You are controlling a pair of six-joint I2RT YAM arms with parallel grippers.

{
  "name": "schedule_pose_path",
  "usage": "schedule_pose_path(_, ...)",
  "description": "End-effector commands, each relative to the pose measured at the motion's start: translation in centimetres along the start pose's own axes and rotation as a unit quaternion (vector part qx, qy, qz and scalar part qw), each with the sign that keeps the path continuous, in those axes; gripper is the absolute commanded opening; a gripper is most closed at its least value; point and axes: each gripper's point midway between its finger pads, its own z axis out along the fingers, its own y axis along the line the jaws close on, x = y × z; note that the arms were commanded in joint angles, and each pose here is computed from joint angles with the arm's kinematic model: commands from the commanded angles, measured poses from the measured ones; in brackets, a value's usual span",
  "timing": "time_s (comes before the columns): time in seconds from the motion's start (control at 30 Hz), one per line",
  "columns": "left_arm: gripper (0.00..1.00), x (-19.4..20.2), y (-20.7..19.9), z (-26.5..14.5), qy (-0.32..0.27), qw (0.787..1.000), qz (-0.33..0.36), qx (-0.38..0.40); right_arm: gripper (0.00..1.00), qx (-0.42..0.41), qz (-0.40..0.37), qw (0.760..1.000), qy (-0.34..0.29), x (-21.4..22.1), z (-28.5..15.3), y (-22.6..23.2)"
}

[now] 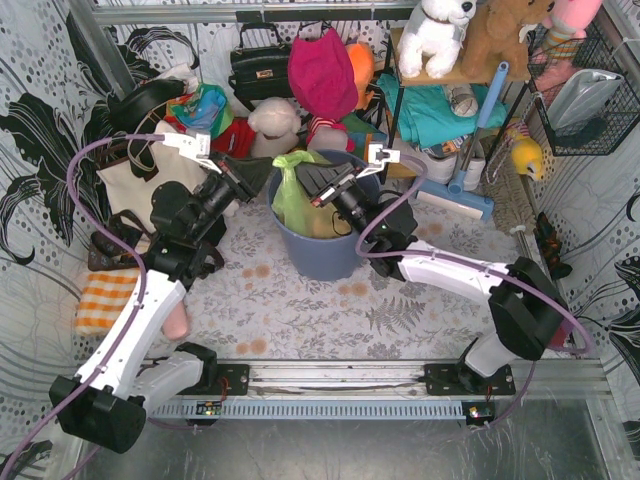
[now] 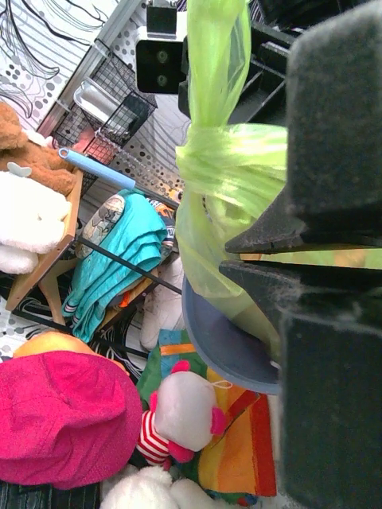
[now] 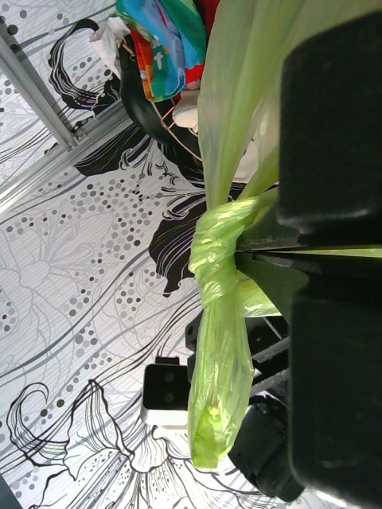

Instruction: Tie the trash bag

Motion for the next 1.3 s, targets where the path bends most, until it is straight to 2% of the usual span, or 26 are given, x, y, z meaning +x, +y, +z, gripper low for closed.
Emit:
schedule_pose_path(0.0, 0.16, -1.1, 0.3, -0.8, -0.019, 1.000, 0.016, -0.018, 0.00, -0.015, 0.002, 1.000, -0.011, -0.1, 1.6, 0.7)
schedule_pose_path(0.3, 0.16, 0.4, 1.4, -0.9, -0.003, 0.999, -0.002, -0.039, 0.00, -0.016, 0.020, 1.000, -0.012, 1.0, 2.6, -0.3)
schedule_pose_path(0.5, 0.14, 1.9, 1.0, -0.9, 0.013, 0.999, -0.024, -0.018, 0.00, -0.013, 0.019, 1.000, -0.010, 1.5, 2.8, -0.8)
schedule_pose_path(0.8, 0.12, 2.5, -2.5, -0.9, 0.028, 0.996, -0.033, 0.073, 0.00, -0.014, 0.023, 1.000, -0.006, 2.3, 2.8, -1.4)
schedule_pose_path(1.03, 0.11, 4.3, -3.9, -1.4, 0.066, 0.993, -0.024, 0.099, 0.00, -0.052, 0.025, 0.998, -0.016, 1.6, 2.9, 0.4)
schedule_pose_path(1.13, 0.12, 4.2, -3.1, -1.6, 0.064, 0.995, -0.016, 0.073, 0.00, -0.079, 0.031, 0.996, -0.024, 1.1, 2.6, 1.4)
schedule_pose_path(1.27, 0.17, 2.8, -0.3, -1.8, 0.033, 0.999, -0.005, -0.020, 0.00, -0.092, 0.038, 0.995, -0.028, 0.7, 2.1, 2.1)
